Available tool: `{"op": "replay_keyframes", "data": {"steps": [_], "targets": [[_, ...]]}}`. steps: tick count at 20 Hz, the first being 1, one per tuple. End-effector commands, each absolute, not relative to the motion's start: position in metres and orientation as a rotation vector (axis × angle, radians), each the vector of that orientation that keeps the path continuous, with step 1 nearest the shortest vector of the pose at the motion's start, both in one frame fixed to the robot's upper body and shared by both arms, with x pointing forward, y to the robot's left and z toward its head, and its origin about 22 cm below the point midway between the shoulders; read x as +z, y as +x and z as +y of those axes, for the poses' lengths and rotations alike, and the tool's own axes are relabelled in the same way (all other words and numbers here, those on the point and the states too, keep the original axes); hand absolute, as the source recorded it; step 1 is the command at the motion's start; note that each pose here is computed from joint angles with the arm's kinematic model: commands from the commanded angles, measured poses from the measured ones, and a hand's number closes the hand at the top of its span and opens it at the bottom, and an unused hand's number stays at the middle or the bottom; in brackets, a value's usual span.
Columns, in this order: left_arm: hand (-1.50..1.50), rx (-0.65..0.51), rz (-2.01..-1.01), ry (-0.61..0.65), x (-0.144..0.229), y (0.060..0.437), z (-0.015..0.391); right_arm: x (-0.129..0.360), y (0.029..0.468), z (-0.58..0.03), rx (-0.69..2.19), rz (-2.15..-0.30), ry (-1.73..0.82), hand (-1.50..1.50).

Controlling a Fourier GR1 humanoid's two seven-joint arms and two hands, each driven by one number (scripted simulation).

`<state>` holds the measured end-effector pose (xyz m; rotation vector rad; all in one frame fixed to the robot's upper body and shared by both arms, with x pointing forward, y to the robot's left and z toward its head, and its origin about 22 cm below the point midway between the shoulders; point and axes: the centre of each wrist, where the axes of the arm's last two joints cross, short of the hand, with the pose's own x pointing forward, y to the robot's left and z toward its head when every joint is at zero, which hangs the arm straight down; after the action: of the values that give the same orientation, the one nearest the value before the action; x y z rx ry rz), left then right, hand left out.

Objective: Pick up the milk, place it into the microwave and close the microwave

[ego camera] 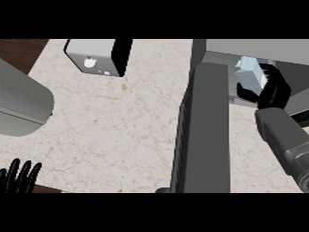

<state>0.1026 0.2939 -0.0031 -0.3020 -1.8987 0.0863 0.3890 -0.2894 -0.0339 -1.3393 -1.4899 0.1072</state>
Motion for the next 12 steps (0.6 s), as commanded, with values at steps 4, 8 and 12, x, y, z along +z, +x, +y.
{"op": "replay_keyframes", "data": {"steps": [4,8,12], "targets": [[-1.50,0.068,-1.892,-0.317,-0.006,0.114,0.291,-0.034,0.395,-0.259,0.369,-1.574,-1.300,-1.50],[-1.50,0.053,-1.876,-0.311,-0.007,0.111,0.294,-0.023,0.405,-0.242,0.421,-1.652,-1.193,-1.50],[-1.50,0.067,-1.896,-0.306,-0.012,0.116,0.288,-0.026,0.406,-0.225,0.469,-1.674,-1.098,-1.50]]}}
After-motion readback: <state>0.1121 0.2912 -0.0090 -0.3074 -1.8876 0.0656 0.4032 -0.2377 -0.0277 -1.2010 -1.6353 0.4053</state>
